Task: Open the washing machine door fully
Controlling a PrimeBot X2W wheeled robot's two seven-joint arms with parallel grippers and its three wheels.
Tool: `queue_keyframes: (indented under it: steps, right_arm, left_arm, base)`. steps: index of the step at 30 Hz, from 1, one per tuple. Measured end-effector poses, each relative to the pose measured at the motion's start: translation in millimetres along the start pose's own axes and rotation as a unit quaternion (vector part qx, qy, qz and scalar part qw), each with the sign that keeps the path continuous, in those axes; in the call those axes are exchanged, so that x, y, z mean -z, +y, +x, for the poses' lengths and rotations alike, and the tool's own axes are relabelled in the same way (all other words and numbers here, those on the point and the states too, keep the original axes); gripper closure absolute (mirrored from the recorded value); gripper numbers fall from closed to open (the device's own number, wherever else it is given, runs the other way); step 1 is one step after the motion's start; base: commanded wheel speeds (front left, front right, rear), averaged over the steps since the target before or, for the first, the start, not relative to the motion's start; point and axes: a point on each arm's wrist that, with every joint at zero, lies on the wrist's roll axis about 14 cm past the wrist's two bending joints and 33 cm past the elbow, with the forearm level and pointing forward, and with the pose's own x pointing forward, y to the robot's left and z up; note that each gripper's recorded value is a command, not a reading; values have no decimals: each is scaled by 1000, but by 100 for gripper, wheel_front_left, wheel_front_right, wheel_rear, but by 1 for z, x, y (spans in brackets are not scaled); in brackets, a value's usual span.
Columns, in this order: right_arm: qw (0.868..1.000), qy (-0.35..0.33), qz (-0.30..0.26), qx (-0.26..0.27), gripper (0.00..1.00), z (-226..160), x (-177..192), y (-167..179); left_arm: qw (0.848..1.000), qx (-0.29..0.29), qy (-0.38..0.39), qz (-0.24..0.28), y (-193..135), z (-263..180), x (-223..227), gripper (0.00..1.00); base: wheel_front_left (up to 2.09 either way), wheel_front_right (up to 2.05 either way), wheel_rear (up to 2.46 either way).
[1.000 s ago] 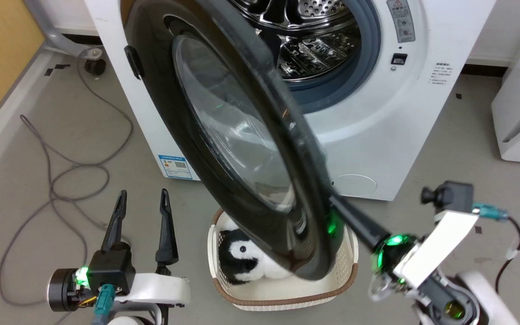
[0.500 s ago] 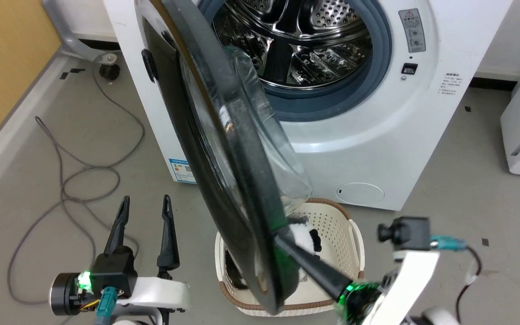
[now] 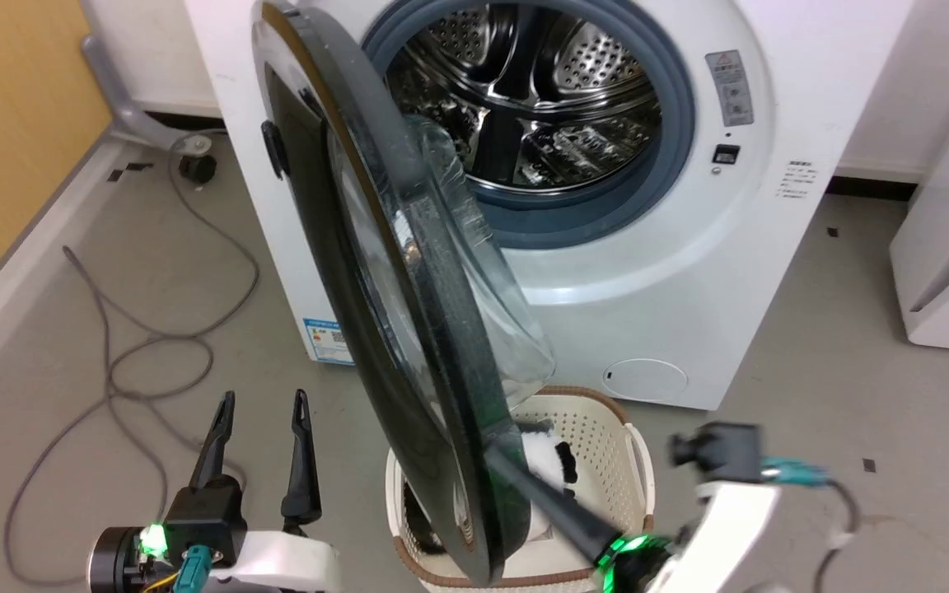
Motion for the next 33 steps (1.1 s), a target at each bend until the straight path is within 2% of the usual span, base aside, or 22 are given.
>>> queue_keyframes:
  steps: [4, 7, 10, 13, 15, 19, 21, 23, 24, 26, 29, 30, 33]
  right_arm:
    - [995, -88, -55, 4, 100, -11, -40, 5]
    - [979, -172, -110, 11, 100, -27, -76, 10]
    - [953, -237, -189, 28, 100, -48, -104, 11]
    - [918, -279, -277, 56, 100, -70, -128, 9]
    - [889, -298, -338, 81, 100, -85, -145, 8]
    - [794, -347, -482, 130, 100, -116, -181, 27]
    - [763, -367, -508, 155, 100, -129, -186, 29]
    - [716, -345, -576, 190, 100, -136, -184, 27]
    - [699, -341, -595, 203, 100, -140, -184, 27]
    - [685, -344, -601, 225, 100, -147, -182, 22]
    - [665, -302, -635, 252, 100, -148, -167, 8]
    - [663, -290, -639, 261, 100, -150, -163, 2]
    - [674, -265, -625, 292, 100, -157, -150, -22]
  left_arm:
    - [1000, 7, 1, 0, -3, -1, 1, 0]
    - [1000, 14, -3, -1, -7, 0, -1, 0]
    - [1000, 19, -5, -2, -10, 0, -2, 0]
    - [1000, 23, -6, -2, -12, -1, -3, 0]
    - [1000, 25, -5, -3, -13, -1, -2, 0]
    - [1000, 30, -6, -3, -16, -1, -3, 0]
    - [999, 32, -6, -4, -17, -1, -3, 0]
    - [999, 34, -7, -4, -18, 0, -3, 0]
    - [999, 35, -7, -4, -19, 0, -3, 0]
    - [999, 38, -8, -5, -21, 1, -3, 0]
    - [999, 40, -7, -5, -23, 1, -3, 0]
    - [999, 41, -7, -5, -23, 1, -3, 0]
    - [999, 43, -7, -6, -25, 2, -3, 0]
  base:
    - [0, 0, 0]
    - [0, 0, 0]
    - [0, 0, 0]
    - [0, 0, 0]
    - [0, 0, 0]
    - [0, 0, 0]
    - [0, 0, 0]
    - [0, 0, 0]
    - [0, 0, 0]
    - [0, 0, 0]
    - [0, 0, 0]
    - [0, 0, 0]
    - [0, 0, 0]
